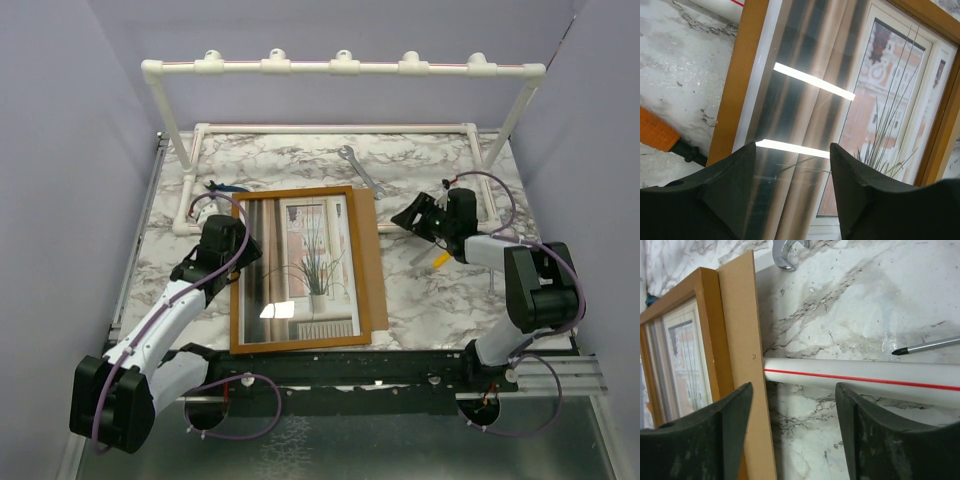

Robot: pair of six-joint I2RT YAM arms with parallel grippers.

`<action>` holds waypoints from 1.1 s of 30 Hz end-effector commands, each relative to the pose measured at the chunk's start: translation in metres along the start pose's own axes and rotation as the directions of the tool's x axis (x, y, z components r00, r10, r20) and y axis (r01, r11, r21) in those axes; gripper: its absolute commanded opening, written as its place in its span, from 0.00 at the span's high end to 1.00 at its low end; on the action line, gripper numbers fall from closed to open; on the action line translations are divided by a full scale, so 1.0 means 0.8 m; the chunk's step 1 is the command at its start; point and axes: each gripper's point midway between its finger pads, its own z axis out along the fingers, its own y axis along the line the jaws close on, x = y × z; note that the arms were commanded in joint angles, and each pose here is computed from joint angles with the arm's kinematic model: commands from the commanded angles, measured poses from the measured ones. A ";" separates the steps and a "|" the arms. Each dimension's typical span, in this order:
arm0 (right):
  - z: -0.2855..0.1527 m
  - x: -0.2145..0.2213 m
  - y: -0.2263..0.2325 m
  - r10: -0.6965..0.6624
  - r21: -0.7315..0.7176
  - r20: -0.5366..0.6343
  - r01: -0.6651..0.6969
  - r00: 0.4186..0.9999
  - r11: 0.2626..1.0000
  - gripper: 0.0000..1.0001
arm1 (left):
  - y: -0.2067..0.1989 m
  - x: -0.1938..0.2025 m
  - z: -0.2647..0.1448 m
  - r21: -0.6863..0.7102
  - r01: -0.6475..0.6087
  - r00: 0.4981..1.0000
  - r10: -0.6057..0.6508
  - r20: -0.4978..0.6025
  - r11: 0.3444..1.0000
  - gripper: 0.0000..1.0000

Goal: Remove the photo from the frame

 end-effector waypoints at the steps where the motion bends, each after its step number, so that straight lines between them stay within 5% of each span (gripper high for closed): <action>1: -0.017 0.006 0.013 -0.050 -0.014 -0.071 0.049 0.996 0.999 0.21 | 0.014 -0.026 -0.005 -0.054 0.002 0.994 0.003 0.107 0.999 0.32; 3: -0.021 0.020 0.027 -0.100 -0.011 -0.116 0.099 0.988 0.995 0.04 | 0.021 -0.032 -0.007 -0.079 0.000 0.991 0.010 0.132 0.997 0.16; 5: -0.025 0.036 0.041 -0.170 0.008 -0.140 0.173 0.975 0.985 0.00 | 0.028 -0.032 -0.007 -0.102 0.002 0.989 0.013 0.148 0.995 0.08; 33: 0.004 0.121 0.093 -0.253 -0.095 -0.290 0.235 0.923 0.967 0.00 | 0.052 0.007 0.056 -0.100 -0.040 0.995 0.049 0.088 0.994 0.12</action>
